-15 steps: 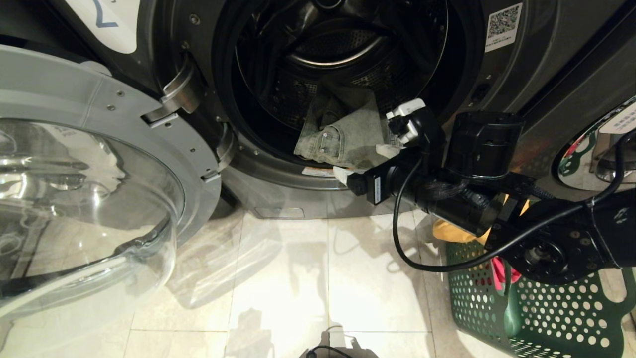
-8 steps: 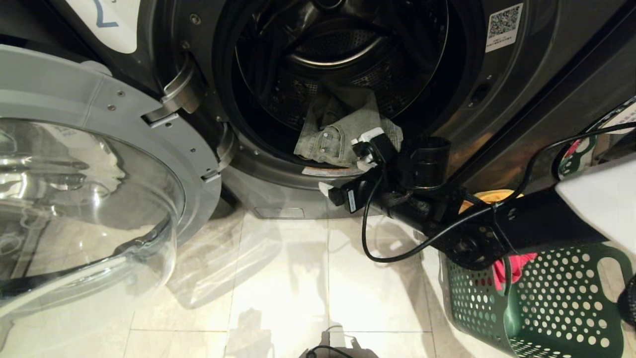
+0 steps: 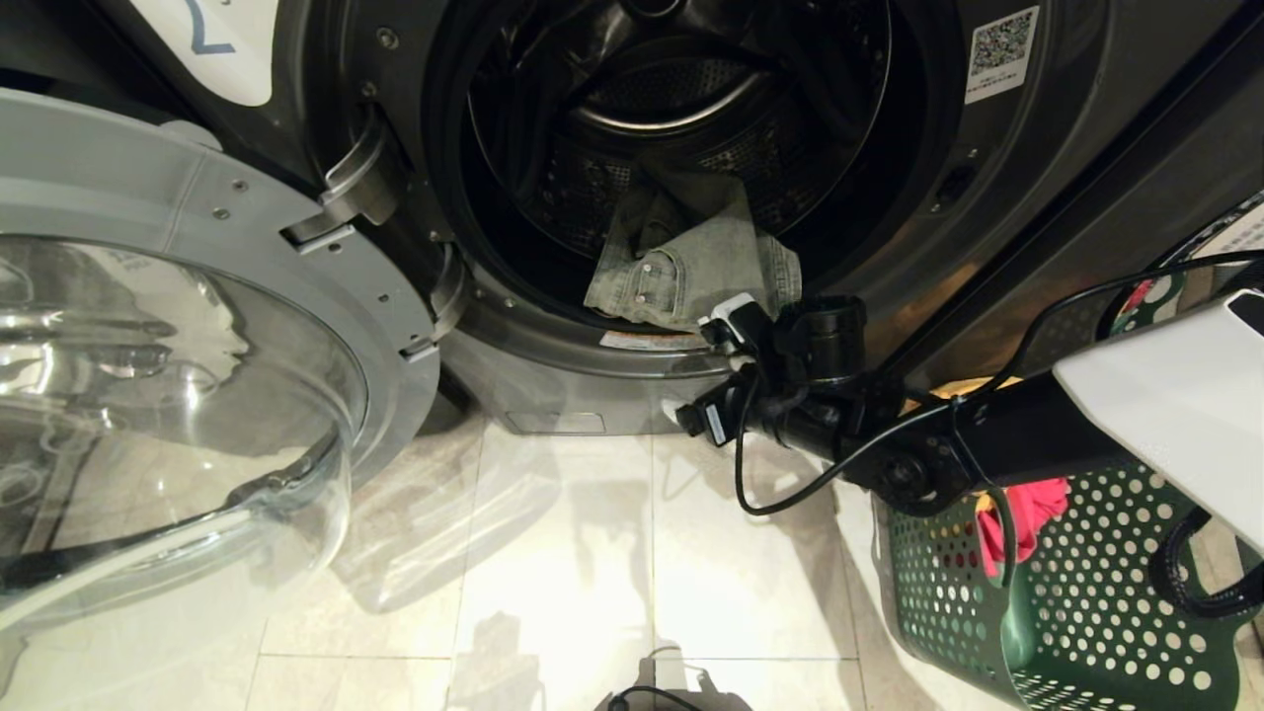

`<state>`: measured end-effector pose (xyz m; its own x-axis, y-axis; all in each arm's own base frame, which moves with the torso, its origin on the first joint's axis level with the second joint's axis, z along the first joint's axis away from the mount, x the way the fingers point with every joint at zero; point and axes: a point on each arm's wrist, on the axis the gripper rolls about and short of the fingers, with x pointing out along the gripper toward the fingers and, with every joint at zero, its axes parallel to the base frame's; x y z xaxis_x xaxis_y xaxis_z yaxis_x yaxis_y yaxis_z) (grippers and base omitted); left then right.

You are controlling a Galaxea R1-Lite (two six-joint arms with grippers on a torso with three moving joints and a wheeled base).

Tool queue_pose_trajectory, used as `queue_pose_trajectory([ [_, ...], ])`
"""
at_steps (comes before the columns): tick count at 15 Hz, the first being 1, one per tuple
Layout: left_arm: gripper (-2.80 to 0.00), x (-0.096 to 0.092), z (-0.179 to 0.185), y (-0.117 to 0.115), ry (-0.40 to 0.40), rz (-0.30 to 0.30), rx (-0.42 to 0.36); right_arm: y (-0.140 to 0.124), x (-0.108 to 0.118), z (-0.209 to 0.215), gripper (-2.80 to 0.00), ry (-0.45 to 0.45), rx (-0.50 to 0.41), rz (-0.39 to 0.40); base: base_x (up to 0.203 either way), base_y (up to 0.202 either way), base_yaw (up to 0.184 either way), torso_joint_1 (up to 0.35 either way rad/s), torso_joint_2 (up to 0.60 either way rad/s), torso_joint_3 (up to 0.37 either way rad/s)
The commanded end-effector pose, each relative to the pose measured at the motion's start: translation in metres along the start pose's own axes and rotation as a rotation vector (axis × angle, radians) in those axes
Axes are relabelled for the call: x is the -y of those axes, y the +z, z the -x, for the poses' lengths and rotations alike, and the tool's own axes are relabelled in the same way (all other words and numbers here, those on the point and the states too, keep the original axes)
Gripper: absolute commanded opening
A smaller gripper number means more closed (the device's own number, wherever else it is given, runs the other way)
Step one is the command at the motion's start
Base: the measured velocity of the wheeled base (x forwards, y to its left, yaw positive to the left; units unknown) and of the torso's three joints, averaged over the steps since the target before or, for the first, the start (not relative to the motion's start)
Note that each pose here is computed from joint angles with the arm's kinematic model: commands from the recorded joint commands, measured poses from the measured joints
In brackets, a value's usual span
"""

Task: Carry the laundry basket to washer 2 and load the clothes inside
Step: Place the clothes into the washing machine

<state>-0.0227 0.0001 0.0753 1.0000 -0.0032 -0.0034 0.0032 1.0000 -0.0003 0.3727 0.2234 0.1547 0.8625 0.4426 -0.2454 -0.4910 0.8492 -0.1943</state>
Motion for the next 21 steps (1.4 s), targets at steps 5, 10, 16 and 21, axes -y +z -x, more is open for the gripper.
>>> queue_pose_trajectory([
  [5,-2.80,0.000,0.000,0.000,0.000,0.000,-0.001,0.016,0.017,-0.017,0.00,-0.199,0.031,-0.040,0.000,0.000,0.000,0.000,0.00,0.000],
  [10,-2.80,0.000,0.000,0.000,0.000,0.001,0.000,0.010,0.019,-0.026,0.00,-0.231,0.018,-0.040,0.000,0.000,0.000,0.000,0.00,0.000],
  [16,-2.80,0.000,0.000,0.000,0.000,0.000,-0.001,0.044,0.020,-0.047,0.00,-0.252,0.209,-0.079,0.000,0.000,0.000,0.000,0.00,0.000],
  [21,-2.80,0.000,0.000,0.000,0.000,0.000,-0.001,0.064,0.021,-0.064,0.00,-0.273,0.369,-0.105,0.000,0.000,0.000,0.000,0.00,0.000],
])
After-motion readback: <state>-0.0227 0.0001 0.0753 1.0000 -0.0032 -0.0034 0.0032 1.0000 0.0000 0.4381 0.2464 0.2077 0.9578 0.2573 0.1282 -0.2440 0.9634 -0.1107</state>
